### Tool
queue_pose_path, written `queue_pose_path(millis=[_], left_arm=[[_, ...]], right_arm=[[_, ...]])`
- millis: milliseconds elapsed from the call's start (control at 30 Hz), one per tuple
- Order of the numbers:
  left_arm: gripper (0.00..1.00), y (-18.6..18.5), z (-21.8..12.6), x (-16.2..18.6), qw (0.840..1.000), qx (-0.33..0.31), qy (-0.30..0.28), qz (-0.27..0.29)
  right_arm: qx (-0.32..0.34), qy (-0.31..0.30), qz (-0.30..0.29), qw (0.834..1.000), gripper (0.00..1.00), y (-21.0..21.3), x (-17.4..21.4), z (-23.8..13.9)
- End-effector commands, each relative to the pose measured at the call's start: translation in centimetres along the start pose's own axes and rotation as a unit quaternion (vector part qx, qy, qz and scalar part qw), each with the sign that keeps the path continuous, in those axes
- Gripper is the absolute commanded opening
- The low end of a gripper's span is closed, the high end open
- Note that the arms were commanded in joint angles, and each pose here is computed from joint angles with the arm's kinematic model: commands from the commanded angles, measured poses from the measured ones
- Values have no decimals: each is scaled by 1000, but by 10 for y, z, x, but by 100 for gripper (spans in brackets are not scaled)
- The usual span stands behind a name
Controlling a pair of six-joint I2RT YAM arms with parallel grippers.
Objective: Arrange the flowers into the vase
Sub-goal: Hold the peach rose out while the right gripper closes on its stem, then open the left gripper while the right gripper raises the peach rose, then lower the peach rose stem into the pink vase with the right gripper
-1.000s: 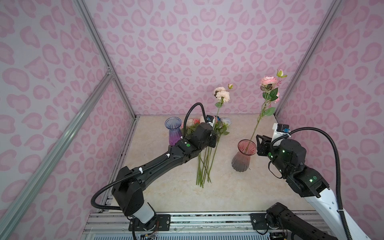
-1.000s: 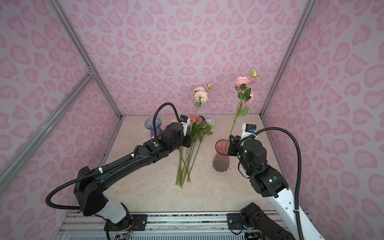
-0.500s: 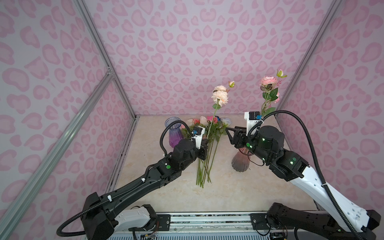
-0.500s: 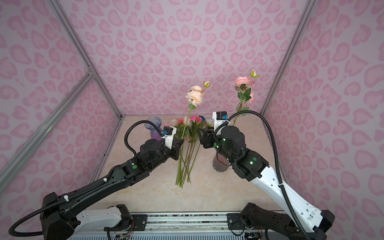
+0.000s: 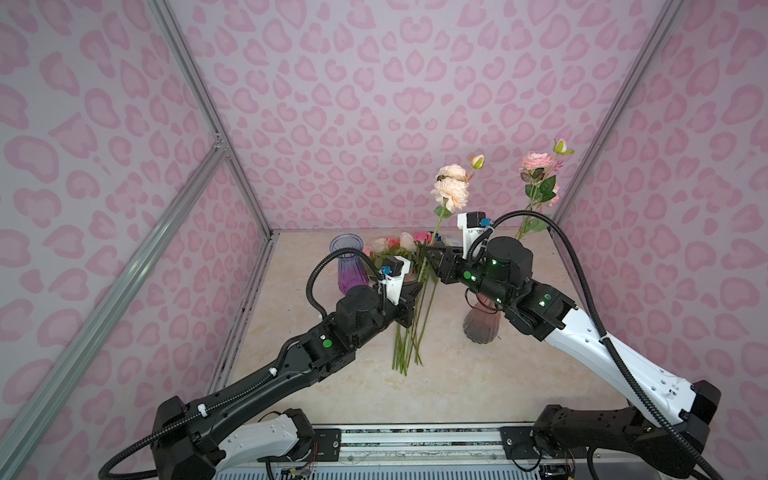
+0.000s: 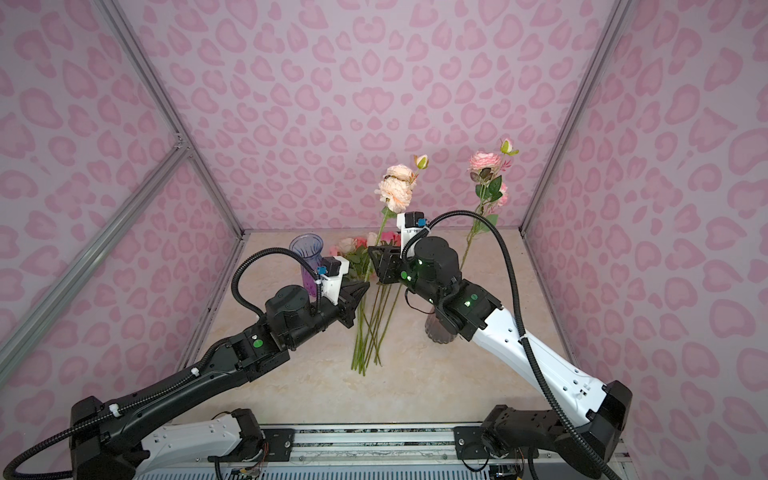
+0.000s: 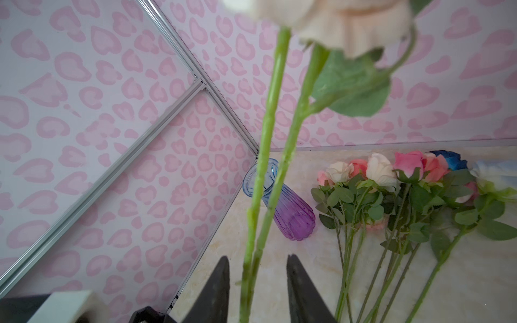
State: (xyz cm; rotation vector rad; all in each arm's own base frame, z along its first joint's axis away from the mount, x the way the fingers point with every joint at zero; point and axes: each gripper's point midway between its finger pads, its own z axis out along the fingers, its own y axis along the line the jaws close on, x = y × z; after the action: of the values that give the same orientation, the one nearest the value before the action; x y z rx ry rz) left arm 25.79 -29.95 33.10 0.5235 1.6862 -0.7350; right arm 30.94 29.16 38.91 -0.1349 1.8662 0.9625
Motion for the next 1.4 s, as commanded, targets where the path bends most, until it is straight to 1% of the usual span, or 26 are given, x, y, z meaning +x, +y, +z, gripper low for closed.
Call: queue_pose_path(millis=[0,100,167,233,300,333,367,400,500,533,567,633,700,800,933,1000,1067,1200,1233,1367], left_arm=[[3,-6,-2,-16,1000,13,-27,3],[3,-2,-1,-16,1000,3,-26,6],[4,0,0,-15,1000,-3,-25,7],[18,2,1,-15,1000,-9,-21,3],[43,3,1,-13,1000,-14,-15,4],[51,3,-1,-12,1000,-12,-12,4],[57,2,-3,-12,1000,-9,-13,5],[62,3,-7,-11,1000,-10,-14,2],[70,10,-20,-11,999,-24,-27,-2],[70,13,-23,-10,999,-30,-28,-2],[70,16,-27,-8,999,-37,-28,-3],[70,21,-33,-2,999,-48,-23,-4],[70,25,-38,3,998,-54,-23,-8],[70,29,-43,10,998,-61,-22,-15],[70,30,-42,15,998,-63,-16,-17],[70,30,-40,19,998,-63,-8,-17],[69,30,-38,22,998,-61,-3,-19],[69,34,-35,34,997,-68,6,-29],[70,35,-35,38,997,-70,11,-32],[71,38,-32,50,996,-76,24,-43]], right_arm=[[-19,2,19,1000,22,7,1,7],[-31,1,27,999,8,12,0,7],[-31,-5,24,999,3,15,-2,5],[-26,-11,21,999,1,15,-5,2],[-19,-19,10,1000,0,15,-11,-2],[-13,-21,3,1000,0,14,-13,-4],[-7,-26,-8,1000,0,14,-19,-7],[0,-34,-19,999,0,15,-25,-10],[21,-55,-58,997,0,17,-47,-23],[32,-59,-73,995,0,17,-52,-27],[36,-80,-90,992,0,24,-71,-38],[70,-104,-123,985,0,21,-91,-55],[119,-138,-156,971,0,11,-111,-76],[183,-173,-195,948,0,-2,-136,-105],[241,-193,-239,921,0,-17,-153,-127],[267,-197,-258,907,0,-26,-156,-131],[278,-196,-264,903,0,-36,-153,-129],[276,-181,-276,903,0,-48,-141,-116],[281,-165,-281,903,0,-57,-129,-107],[285,-142,-282,905,0,-74,-107,-97]])
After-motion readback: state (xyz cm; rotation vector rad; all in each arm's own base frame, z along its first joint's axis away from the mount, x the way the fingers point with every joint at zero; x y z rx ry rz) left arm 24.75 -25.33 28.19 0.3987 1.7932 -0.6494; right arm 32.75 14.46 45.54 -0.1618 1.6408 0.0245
